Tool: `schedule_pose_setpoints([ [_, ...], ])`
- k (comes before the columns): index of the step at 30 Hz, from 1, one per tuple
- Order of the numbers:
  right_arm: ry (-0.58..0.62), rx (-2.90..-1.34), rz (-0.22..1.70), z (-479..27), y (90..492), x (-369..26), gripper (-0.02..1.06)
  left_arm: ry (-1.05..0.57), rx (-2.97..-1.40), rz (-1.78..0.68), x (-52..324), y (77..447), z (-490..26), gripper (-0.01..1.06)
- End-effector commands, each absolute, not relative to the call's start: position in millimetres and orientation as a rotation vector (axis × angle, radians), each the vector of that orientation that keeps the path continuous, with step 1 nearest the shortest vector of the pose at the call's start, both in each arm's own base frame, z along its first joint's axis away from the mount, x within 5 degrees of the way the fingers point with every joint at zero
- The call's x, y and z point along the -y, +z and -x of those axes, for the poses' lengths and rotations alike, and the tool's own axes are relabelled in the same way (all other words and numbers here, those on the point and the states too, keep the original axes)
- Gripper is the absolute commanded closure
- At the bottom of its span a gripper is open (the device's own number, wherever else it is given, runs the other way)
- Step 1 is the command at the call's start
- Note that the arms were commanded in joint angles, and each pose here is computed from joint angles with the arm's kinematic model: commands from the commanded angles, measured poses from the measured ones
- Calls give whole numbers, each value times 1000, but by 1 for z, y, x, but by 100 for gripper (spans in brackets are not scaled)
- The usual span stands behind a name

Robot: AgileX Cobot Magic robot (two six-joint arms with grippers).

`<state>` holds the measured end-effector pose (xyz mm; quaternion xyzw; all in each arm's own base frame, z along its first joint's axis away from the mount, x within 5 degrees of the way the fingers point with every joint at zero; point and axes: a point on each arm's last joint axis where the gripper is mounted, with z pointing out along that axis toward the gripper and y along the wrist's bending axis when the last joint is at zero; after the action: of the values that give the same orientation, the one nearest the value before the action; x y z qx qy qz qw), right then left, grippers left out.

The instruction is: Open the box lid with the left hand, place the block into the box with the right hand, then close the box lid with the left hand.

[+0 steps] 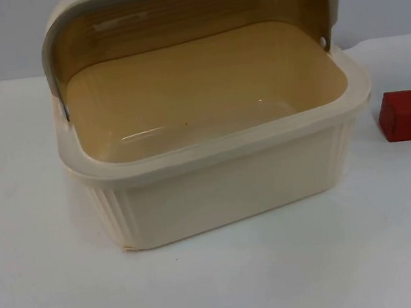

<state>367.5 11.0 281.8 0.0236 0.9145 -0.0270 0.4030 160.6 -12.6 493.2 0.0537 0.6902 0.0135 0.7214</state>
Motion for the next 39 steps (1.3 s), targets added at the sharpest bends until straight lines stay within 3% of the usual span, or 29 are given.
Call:
schedule_pose_setpoints([
  [1, -24, -2328, -86, -378, 264, -14, 4, 29, -1566, -124, 14, 488, -167, 0],
  [6, 59, -2340, -125, -394, 235, -24, 4, 30, -1599, -126, 14, 483, -172, 0],
  [16, 94, -2457, -27, -408, 168, -61, 4, 47, -1600, -133, 14, 483, -173, 0],
  [25, 152, -2513, -158, -417, 112, -67, 4, 54, -1599, -136, 14, 483, -173, 0],
  [39, 179, -2470, -153, -422, 101, -69, 4, 77, -1597, -145, 13, 483, -173, 0],
])
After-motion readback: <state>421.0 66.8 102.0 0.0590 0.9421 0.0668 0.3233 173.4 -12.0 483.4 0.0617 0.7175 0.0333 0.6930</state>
